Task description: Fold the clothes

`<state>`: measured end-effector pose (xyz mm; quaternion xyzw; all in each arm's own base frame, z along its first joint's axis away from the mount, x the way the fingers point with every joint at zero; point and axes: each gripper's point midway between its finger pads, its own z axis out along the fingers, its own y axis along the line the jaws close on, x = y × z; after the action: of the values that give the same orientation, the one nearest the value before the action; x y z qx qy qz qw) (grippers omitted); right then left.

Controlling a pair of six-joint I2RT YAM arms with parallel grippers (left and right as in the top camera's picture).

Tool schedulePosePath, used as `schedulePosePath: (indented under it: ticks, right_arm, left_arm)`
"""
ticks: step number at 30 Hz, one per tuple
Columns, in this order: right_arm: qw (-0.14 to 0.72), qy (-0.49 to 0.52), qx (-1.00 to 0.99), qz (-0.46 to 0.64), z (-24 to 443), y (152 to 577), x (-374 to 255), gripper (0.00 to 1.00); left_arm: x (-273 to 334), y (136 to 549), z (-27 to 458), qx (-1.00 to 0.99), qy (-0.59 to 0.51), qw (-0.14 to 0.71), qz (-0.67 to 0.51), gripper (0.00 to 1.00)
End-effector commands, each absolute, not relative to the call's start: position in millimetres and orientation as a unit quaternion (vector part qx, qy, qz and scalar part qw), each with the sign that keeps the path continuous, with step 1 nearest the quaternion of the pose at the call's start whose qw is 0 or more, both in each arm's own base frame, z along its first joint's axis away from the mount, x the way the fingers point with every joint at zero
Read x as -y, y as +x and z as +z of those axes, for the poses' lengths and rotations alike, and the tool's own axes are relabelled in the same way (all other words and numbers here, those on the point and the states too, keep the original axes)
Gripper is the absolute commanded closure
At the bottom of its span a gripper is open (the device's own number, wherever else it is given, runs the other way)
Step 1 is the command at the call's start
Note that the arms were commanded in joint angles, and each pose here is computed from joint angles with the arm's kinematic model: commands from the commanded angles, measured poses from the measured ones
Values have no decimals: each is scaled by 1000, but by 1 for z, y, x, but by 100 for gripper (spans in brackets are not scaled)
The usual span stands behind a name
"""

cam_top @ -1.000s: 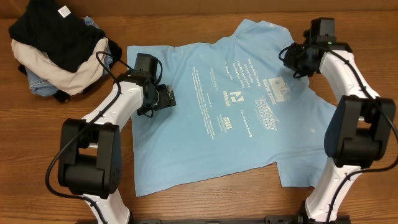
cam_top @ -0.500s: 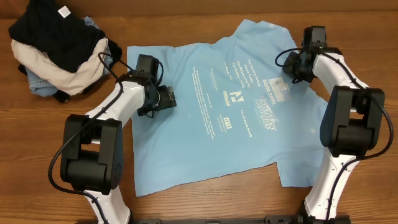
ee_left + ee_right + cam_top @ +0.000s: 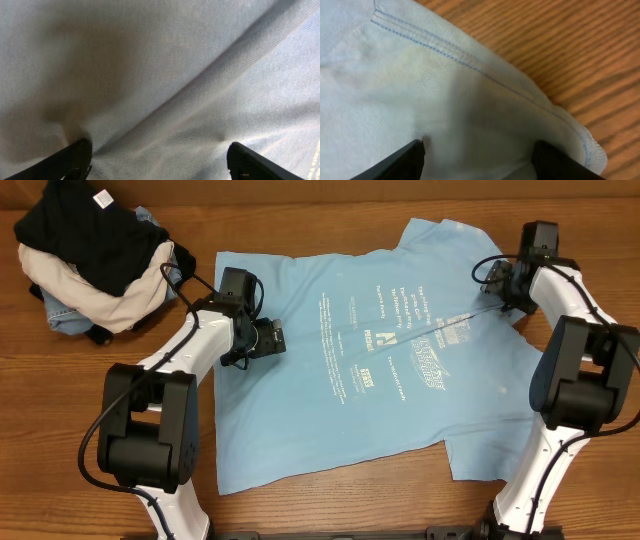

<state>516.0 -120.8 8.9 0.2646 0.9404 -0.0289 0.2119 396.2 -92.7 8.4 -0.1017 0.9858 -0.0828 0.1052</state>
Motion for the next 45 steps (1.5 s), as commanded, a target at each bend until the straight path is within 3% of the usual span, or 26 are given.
schedulePosePath:
  ticks: [1, 6, 8, 10, 13, 15, 17, 23, 34, 37, 39, 40, 45]
  right_arm:
    - [221, 281, -932, -63, 47, 527, 144, 19]
    - [200, 305, -929, -64, 105, 516, 143, 14]
    - [146, 343, -926, -63, 120, 483, 136, 14]
    - [66, 377, -921, -70, 110, 443, 127, 28]
    - [-5, 380, -922, -82, 90, 411, 120, 56]
    - [-35, 394, -914, -90, 74, 395, 120, 69]
    - [-53, 401, -910, -90, 57, 384, 123, 73]
    - [-76, 412, -903, -93, -6, 356, 127, 72]
    - [-115, 503, -852, -93, -12, 312, 176, 72]
    - [-110, 498, -856, -82, -6, 319, 168, 62]
    - [-93, 498, -858, -78, 7, 324, 170, 40]
    - [-72, 501, -859, -73, 20, 331, 171, 34]
    - [59, 441, -892, 78, 110, 391, 143, 27]
  left_arm:
    - [87, 394, -3, -990, -86, 95, -62, 10]
    - [85, 398, -1, -989, -86, 104, -54, 10]
    - [81, 402, 1, -989, -84, 112, -43, 10]
    - [81, 402, 1, -989, -84, 112, -44, 10]
    - [81, 401, 1, -989, -84, 110, -43, 9]
    - [81, 400, 1, -990, -85, 108, -43, 8]
    - [81, 400, 1, -990, -84, 108, -42, 8]
    - [80, 401, 1, -990, -85, 110, -40, 7]
    - [64, 404, 1, -988, -101, 113, -30, 7]
    - [68, 402, 0, -990, -87, 107, -37, 7]
    - [69, 401, 1, -990, -87, 105, -42, 7]
    - [69, 403, 4, -989, -86, 108, -42, 8]
    - [78, 426, 40, -987, -75, 134, -47, 11]
